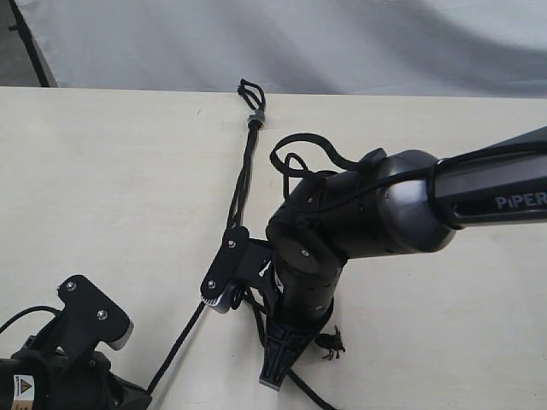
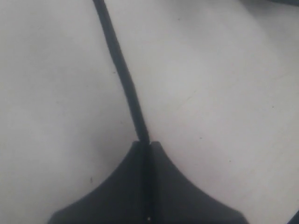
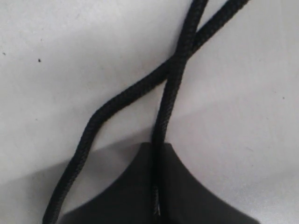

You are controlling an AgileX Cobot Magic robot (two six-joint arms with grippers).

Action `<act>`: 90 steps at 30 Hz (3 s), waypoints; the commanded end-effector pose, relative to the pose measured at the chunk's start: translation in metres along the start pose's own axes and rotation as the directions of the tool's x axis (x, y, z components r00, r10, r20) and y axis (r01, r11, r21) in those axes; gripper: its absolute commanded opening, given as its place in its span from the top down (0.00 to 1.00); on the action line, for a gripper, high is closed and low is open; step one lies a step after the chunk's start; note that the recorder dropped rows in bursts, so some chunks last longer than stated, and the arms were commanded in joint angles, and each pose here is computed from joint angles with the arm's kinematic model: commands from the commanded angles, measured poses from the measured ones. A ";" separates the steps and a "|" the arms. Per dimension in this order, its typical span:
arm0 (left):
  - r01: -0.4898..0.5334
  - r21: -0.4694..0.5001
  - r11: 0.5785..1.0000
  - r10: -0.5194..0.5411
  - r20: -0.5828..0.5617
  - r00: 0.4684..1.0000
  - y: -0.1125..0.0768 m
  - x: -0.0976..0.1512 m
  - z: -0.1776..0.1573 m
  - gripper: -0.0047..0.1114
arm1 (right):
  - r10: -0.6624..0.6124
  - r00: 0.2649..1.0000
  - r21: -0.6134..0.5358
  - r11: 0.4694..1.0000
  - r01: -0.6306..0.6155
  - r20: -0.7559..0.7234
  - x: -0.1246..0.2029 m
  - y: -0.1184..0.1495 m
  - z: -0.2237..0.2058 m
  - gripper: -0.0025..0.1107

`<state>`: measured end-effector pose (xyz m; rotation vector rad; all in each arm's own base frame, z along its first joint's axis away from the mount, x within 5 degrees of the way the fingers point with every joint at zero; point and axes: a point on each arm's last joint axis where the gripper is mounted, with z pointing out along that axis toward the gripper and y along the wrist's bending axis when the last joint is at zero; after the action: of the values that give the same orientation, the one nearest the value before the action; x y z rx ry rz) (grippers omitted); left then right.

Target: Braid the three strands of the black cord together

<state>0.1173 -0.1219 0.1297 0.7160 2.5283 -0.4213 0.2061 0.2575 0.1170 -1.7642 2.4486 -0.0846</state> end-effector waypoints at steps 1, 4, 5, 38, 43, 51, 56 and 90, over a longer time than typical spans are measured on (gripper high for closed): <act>-0.010 0.010 1.000 0.009 0.001 1.000 -0.001 0.002 -0.001 0.96 | 0.010 0.997 -0.043 0.999 -0.013 -0.072 0.010 0.006 0.013 0.98; -0.009 0.003 1.000 0.009 0.001 1.000 0.000 0.002 -0.001 0.96 | 0.010 0.997 -0.044 0.999 -0.013 -0.076 0.010 0.006 0.013 0.98; -0.009 -0.001 1.000 0.009 0.001 1.000 0.000 0.002 -0.001 0.96 | 0.010 0.997 -0.044 0.999 -0.013 -0.076 0.010 0.006 0.013 0.98; -0.114 0.038 0.993 0.096 0.320 0.943 -0.017 -0.065 -0.042 0.22 | 0.200 0.936 0.056 0.973 -0.224 0.289 0.050 -0.004 -0.105 0.05; -0.136 0.130 0.982 0.098 0.267 0.959 -0.031 -0.083 -0.020 0.23 | 0.323 0.776 0.027 0.916 -0.400 0.541 0.100 -0.003 -0.123 0.05; -0.170 0.310 0.935 0.150 0.088 0.985 -0.052 -0.096 0.033 0.23 | 0.291 0.578 0.006 0.890 -0.456 0.763 0.157 0.018 -0.129 0.05; -0.294 0.377 0.878 0.265 0.129 0.956 -0.065 -0.118 0.030 0.23 | 0.267 0.525 0.006 0.887 -0.462 0.808 0.170 0.025 -0.137 0.05; -0.047 0.032 0.998 0.053 -0.230 0.972 -0.071 -0.110 0.072 0.23 | 0.257 0.511 0.007 0.888 -0.459 0.820 0.172 0.026 -0.136 0.05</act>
<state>0.1873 -0.2513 0.1402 0.8830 2.7083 -0.3668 0.1093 0.1001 0.2373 -0.8288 1.9284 0.3940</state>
